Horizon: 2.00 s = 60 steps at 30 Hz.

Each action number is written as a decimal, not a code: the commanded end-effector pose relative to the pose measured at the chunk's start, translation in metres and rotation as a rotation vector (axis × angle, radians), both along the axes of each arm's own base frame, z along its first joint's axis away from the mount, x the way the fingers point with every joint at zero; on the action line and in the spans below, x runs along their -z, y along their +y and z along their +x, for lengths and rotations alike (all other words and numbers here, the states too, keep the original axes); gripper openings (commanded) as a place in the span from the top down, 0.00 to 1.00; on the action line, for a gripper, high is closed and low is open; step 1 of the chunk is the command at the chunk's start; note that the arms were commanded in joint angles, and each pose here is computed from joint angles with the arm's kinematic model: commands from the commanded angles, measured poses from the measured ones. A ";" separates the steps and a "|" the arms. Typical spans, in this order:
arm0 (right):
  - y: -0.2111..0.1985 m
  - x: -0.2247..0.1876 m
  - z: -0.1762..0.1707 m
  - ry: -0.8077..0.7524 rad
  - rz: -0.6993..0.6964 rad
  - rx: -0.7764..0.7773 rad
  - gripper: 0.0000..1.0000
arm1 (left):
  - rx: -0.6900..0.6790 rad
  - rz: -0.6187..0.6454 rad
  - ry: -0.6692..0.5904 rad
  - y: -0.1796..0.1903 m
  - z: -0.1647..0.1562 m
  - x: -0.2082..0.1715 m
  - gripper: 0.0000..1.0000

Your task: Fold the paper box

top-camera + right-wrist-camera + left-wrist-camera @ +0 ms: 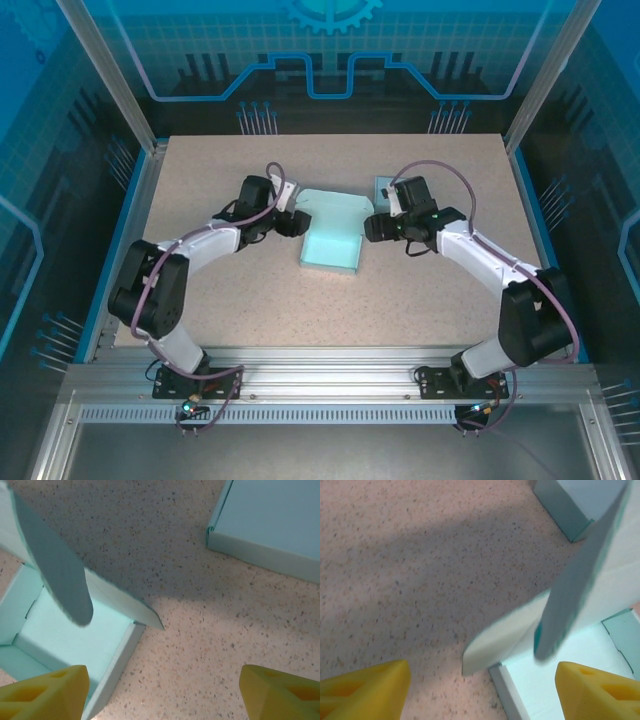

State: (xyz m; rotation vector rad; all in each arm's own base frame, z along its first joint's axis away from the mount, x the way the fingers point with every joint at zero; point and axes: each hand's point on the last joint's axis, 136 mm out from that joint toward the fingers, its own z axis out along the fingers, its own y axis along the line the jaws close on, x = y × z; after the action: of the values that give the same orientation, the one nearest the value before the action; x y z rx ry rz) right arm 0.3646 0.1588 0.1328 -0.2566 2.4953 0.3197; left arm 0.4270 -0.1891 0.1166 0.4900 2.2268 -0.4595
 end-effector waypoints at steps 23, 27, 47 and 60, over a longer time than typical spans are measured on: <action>0.030 0.002 0.037 -0.003 0.080 -0.063 0.48 | 0.113 -0.041 0.005 -0.016 0.025 -0.007 0.60; 0.034 0.004 0.037 -0.006 0.071 -0.069 0.58 | 0.104 -0.058 0.017 -0.017 0.023 -0.008 0.67; 0.058 -0.015 0.048 -0.163 -0.090 -0.023 0.84 | -0.059 -0.093 -0.152 -0.039 0.016 -0.044 1.00; 0.087 -0.034 0.097 -0.308 -0.077 0.007 0.83 | -0.317 -0.264 -0.307 -0.033 0.039 -0.068 0.98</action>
State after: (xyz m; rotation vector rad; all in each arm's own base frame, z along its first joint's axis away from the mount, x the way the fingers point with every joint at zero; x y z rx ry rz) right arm 0.4514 0.2161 0.1573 -0.2651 2.2771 0.1087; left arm 0.4622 -0.2031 0.1667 0.1116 1.9787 -0.3814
